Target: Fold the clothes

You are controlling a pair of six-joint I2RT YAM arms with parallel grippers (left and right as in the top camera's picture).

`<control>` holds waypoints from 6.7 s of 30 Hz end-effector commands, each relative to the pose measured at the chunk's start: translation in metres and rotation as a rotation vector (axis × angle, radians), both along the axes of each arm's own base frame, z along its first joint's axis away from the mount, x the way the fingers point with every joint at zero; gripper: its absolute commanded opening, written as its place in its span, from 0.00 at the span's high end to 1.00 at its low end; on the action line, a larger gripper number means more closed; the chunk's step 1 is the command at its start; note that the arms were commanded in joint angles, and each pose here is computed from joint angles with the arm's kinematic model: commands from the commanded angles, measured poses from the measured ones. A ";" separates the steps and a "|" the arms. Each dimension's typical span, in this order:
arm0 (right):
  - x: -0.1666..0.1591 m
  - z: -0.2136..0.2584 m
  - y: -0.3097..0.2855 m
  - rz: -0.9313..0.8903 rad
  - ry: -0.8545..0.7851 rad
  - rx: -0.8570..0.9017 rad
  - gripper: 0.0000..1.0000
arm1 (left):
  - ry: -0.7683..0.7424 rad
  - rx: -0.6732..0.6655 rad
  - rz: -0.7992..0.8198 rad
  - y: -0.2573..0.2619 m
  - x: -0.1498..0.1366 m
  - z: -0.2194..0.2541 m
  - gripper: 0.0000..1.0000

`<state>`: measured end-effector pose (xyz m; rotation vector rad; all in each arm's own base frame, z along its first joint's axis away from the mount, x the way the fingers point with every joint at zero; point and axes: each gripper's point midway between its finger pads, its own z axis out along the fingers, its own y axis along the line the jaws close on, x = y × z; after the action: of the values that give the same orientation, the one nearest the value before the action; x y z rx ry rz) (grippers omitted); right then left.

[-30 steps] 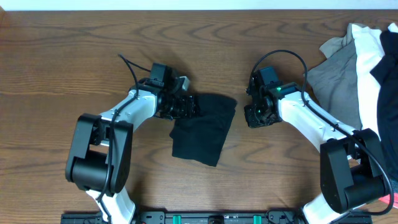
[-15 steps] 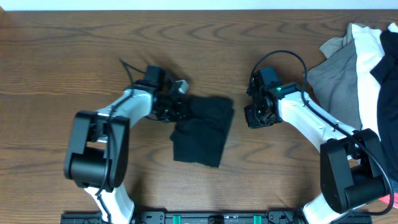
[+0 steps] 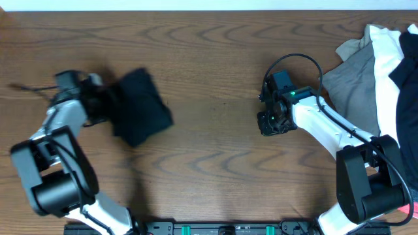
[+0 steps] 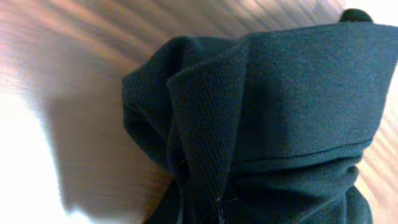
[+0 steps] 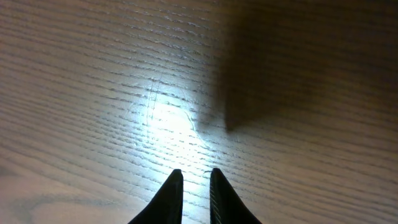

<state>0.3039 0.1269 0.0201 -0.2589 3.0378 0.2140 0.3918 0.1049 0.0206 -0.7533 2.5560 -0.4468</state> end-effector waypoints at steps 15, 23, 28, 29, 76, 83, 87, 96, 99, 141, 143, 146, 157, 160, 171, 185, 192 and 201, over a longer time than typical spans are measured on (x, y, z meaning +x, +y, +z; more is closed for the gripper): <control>-0.003 0.002 -0.002 0.001 0.004 -0.008 0.85 | -0.143 0.015 0.136 0.082 0.013 0.064 0.02; -0.004 0.002 -0.003 0.001 0.009 -0.009 0.86 | -0.140 0.059 -0.058 0.016 0.028 0.100 0.02; -0.005 0.002 -0.003 0.001 0.013 -0.010 0.86 | -0.022 0.217 -0.189 -0.026 0.024 0.081 0.02; -0.005 0.002 -0.003 0.001 0.014 -0.011 0.86 | 0.006 0.257 -0.197 -0.030 0.022 0.078 0.02; -0.010 0.001 -0.005 0.001 0.034 -0.018 0.86 | 0.665 0.346 -0.101 -0.027 -0.086 -0.012 0.94; -0.010 0.001 -0.004 0.001 0.032 -0.017 0.86 | 0.605 0.369 -0.210 -0.049 -0.078 0.001 0.94; -0.008 0.003 -0.005 -0.002 0.021 -0.014 0.87 | 0.532 0.396 -0.259 -0.069 -0.069 0.020 0.94; 0.022 0.057 -0.001 -0.017 -0.206 0.056 0.73 | 0.263 0.455 -0.525 -0.158 -0.052 0.072 0.94; 0.029 0.080 -0.003 -0.029 -0.284 0.081 0.40 | 0.167 0.470 -0.581 -0.182 -0.050 0.091 0.93; -0.107 0.164 -0.078 -0.267 -0.676 0.142 0.01 | -0.344 0.384 -0.712 -0.235 -0.140 0.149 0.02; -0.114 0.156 -0.080 -0.265 -0.637 0.125 0.01 | -0.336 0.385 -0.714 -0.235 -0.140 0.147 0.02; -0.122 0.148 -0.082 -0.263 -0.593 0.106 0.01 | -0.327 0.386 -0.716 -0.235 -0.139 0.144 0.02; -0.134 0.144 -0.087 -0.262 -0.573 0.085 0.01 | -0.320 0.387 -0.718 -0.235 -0.139 0.142 0.02; -0.133 0.155 -0.093 -0.282 -0.644 0.091 0.01 | -0.320 0.387 -0.718 -0.235 -0.139 0.142 0.02; -0.115 0.150 -0.097 -0.307 -0.932 0.171 0.01 | -0.320 0.387 -0.718 -0.235 -0.139 0.142 0.02; -0.077 0.157 -0.087 -0.300 -1.255 0.305 0.01 | -0.320 0.387 -0.718 -0.235 -0.139 0.142 0.02; -0.061 0.171 -0.084 -0.271 -1.473 0.348 0.01 | -0.320 0.387 -0.718 -0.235 -0.139 0.142 0.02; -0.062 0.136 -0.080 -0.230 -1.344 0.303 0.01 | -0.320 0.387 -0.718 -0.235 -0.139 0.142 0.02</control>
<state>0.2424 0.0448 0.1599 0.0379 1.6425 0.3105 0.2524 -0.1308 0.1626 0.3777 2.4170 -0.2378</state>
